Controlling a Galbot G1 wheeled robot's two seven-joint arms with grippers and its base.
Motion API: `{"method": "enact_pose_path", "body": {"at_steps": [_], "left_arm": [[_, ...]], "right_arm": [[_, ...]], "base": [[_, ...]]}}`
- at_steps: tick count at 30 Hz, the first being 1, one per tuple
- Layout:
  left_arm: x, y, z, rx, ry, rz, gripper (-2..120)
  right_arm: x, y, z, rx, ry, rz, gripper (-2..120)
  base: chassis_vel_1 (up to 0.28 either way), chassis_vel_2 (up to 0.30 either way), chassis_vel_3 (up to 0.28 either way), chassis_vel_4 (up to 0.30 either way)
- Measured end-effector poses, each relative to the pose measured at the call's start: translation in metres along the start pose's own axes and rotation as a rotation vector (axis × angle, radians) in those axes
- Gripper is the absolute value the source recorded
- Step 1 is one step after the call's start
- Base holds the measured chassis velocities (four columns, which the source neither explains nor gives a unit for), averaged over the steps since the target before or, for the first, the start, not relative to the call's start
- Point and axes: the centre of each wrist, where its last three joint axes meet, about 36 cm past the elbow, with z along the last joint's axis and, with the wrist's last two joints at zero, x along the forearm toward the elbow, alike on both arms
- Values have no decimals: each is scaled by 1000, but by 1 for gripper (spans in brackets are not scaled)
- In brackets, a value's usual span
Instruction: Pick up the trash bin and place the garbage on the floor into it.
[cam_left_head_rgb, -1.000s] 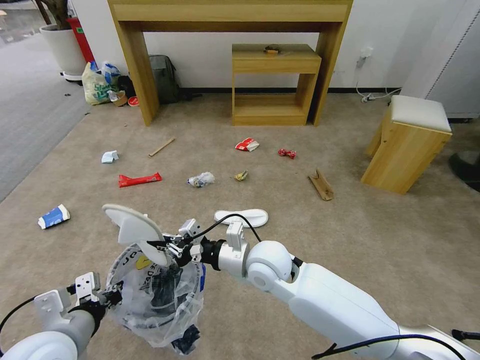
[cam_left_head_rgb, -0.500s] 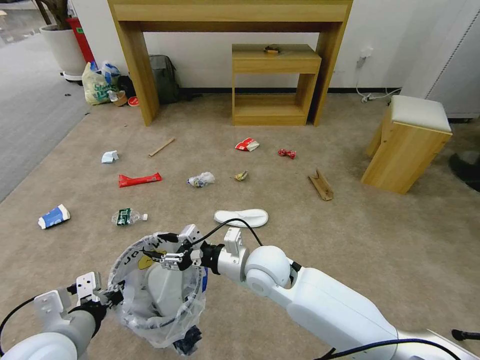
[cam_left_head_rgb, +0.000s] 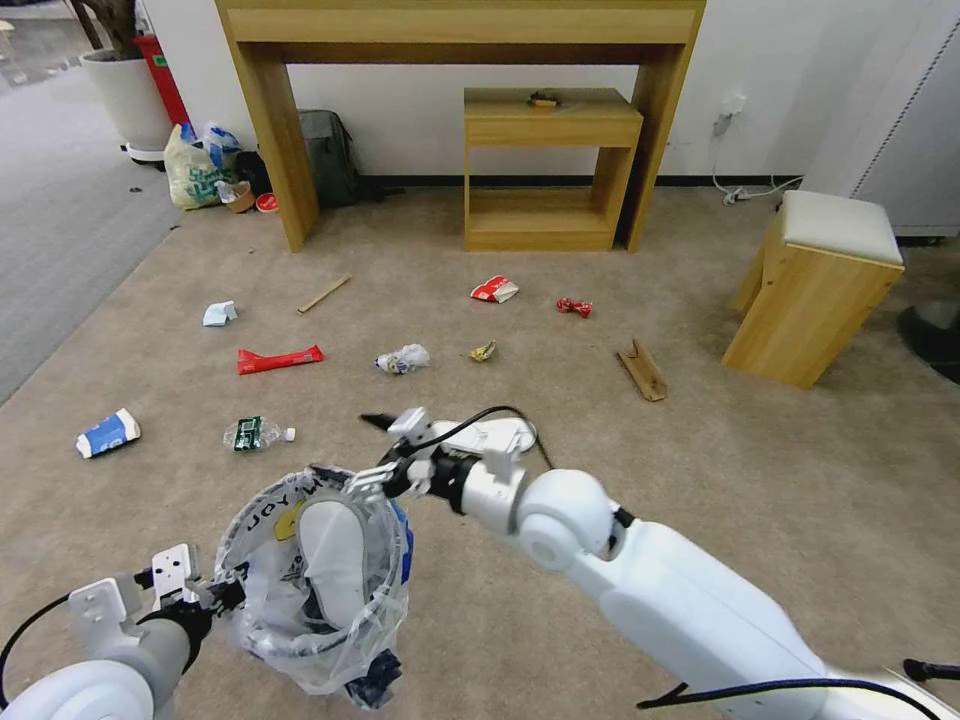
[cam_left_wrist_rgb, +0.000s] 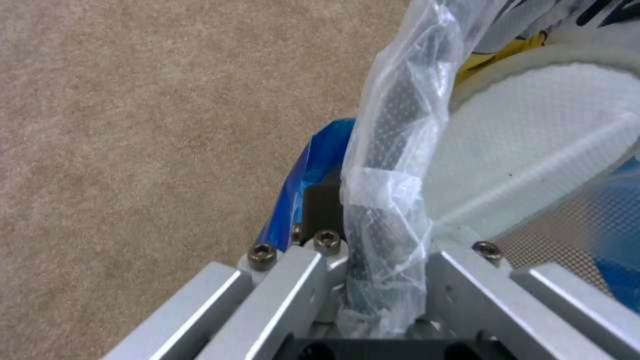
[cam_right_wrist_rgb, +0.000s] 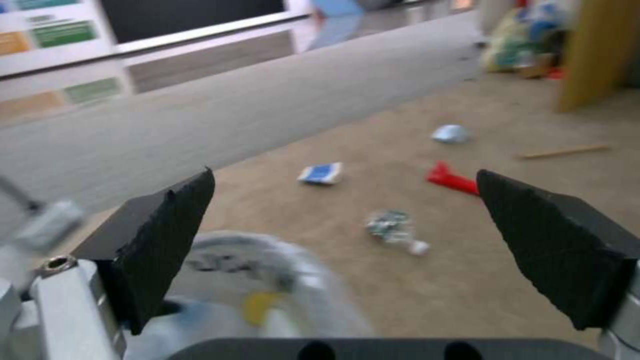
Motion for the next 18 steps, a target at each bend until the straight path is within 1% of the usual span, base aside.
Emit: {"method": "enact_pose_path", "body": {"at_steps": [1,3,4,7,8,9,10,11,12,14,15,18], "left_arm": [[0,0,0,0,0,0,0],[-1,1,1,0,1,-2,0],[-1,1,1,0,1,-2,0],[-2,1,2,-2,1,-5,0],[-2,1,2,-2,1,-5,0],[-2,1,2,-1,0,-5,0],[-2,2,3,3,0,-2,0],[-2,2,3,3,0,-2,0],[-3,2,3,5,0,-2,0],[-3,4,2,4,0,-4,0],[-3,4,2,4,0,-4,0],[-5,6,3,3,1,-4,0]], "right_arm": [[0,0,0,0,0,0,100],[13,-10,4,-13,5,58,100],[13,-10,4,-13,5,58,100],[32,-21,9,-18,25,158,100],[32,-21,9,-18,25,158,100],[39,-24,13,-24,38,205,100],[53,-28,19,-35,54,289,100],[53,-28,19,-35,54,289,100],[67,-33,25,-34,65,361,100],[88,-38,36,-22,86,444,100],[88,-38,36,-22,86,444,100],[115,-40,50,-16,97,535,100]], "base": [[0,0,0,0],[0,0,0,0],[0,0,0,0],[0,0,0,0],[0,0,0,0],[0,0,0,0],[0,0,0,0],[0,0,0,0],[0,0,0,0],[0,0,0,0],[0,0,0,0],[0,0,0,0]]}}
